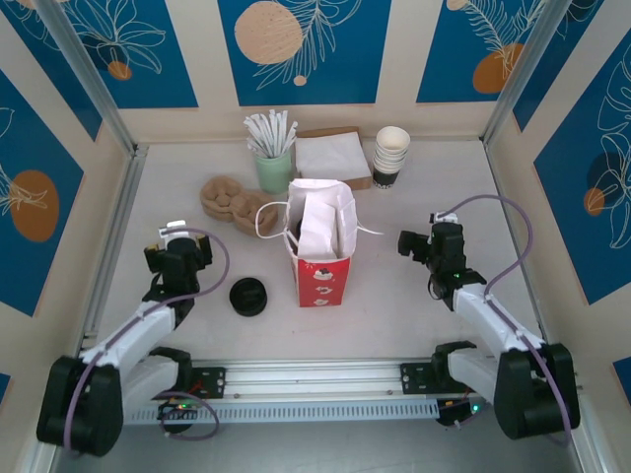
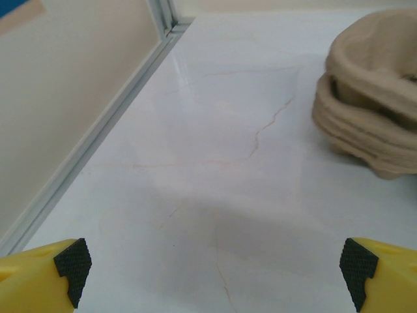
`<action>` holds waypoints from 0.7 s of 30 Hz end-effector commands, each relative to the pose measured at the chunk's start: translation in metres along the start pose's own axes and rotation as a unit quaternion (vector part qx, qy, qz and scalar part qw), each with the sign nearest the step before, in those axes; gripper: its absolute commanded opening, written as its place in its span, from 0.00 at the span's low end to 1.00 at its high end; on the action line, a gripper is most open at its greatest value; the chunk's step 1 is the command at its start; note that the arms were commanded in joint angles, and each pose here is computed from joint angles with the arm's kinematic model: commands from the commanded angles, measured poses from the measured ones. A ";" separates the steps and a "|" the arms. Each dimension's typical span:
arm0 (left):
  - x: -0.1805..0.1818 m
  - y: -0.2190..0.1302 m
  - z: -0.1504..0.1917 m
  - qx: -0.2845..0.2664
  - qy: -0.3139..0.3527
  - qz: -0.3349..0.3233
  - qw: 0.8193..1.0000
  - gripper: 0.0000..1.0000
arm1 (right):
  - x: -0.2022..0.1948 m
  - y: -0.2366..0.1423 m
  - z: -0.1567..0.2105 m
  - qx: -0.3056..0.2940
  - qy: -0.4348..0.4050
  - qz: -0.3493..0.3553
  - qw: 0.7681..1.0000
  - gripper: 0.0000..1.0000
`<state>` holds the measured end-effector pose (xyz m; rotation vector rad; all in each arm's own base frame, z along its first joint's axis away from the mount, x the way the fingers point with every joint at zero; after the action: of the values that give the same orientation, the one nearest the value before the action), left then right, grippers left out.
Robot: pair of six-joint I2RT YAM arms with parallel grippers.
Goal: Pack the takeout coffee
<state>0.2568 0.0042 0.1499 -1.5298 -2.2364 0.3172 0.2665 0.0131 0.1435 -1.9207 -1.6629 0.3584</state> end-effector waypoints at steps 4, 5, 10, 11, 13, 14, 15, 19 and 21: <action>-0.012 0.029 -0.009 -0.048 -0.012 0.041 0.998 0.99 | 0.002 0.026 -0.019 -0.116 -0.007 -0.053 0.992 0.99; -0.014 0.031 -0.010 -0.062 -0.013 0.050 0.997 0.99 | 0.003 0.028 -0.022 -0.122 -0.016 -0.061 0.990 0.99; -0.023 0.050 -0.009 -0.080 -0.004 0.070 0.994 0.99 | 0.008 0.043 -0.028 -0.125 -0.039 -0.102 0.986 0.99; -0.025 0.054 -0.008 -0.085 -0.002 0.074 0.994 0.99 | 0.008 0.047 -0.026 -0.122 -0.039 -0.107 0.986 0.99; -0.033 0.052 -0.008 -0.083 0.015 0.113 0.990 0.99 | 0.007 0.052 -0.019 -0.127 -0.042 -0.114 0.984 0.99; -0.035 0.052 -0.004 -0.092 0.015 0.122 0.988 0.99 | 0.008 0.055 -0.014 -0.130 -0.048 -0.121 0.983 0.99; -0.033 0.056 0.002 -0.087 0.011 0.112 0.990 0.99 | 0.010 0.058 -0.010 -0.132 -0.055 -0.126 0.982 0.99; -0.045 0.067 -0.001 -0.060 0.036 0.141 0.988 0.99 | 0.015 0.066 -0.014 -0.099 -0.061 -0.131 0.985 0.99; -0.045 0.067 -0.001 -0.060 0.035 0.140 0.988 0.99 | 0.012 0.067 -0.015 -0.095 -0.054 -0.133 0.985 0.99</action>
<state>0.3160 -0.0108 0.1013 -1.8273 -2.0236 0.2634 0.3210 0.0171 0.1032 -1.8030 -1.9804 0.2504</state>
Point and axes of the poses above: each hand's point on the last joint's axis, 136 mm out from that joint toward the fingers, its own y axis out along the fingers, its own x axis along the line the jaws close on, z = x × y, the point moved 7 cm from there along -y, back along the fingers, and after that the axes turned 4 degrees about y, right-handed, at the moved point
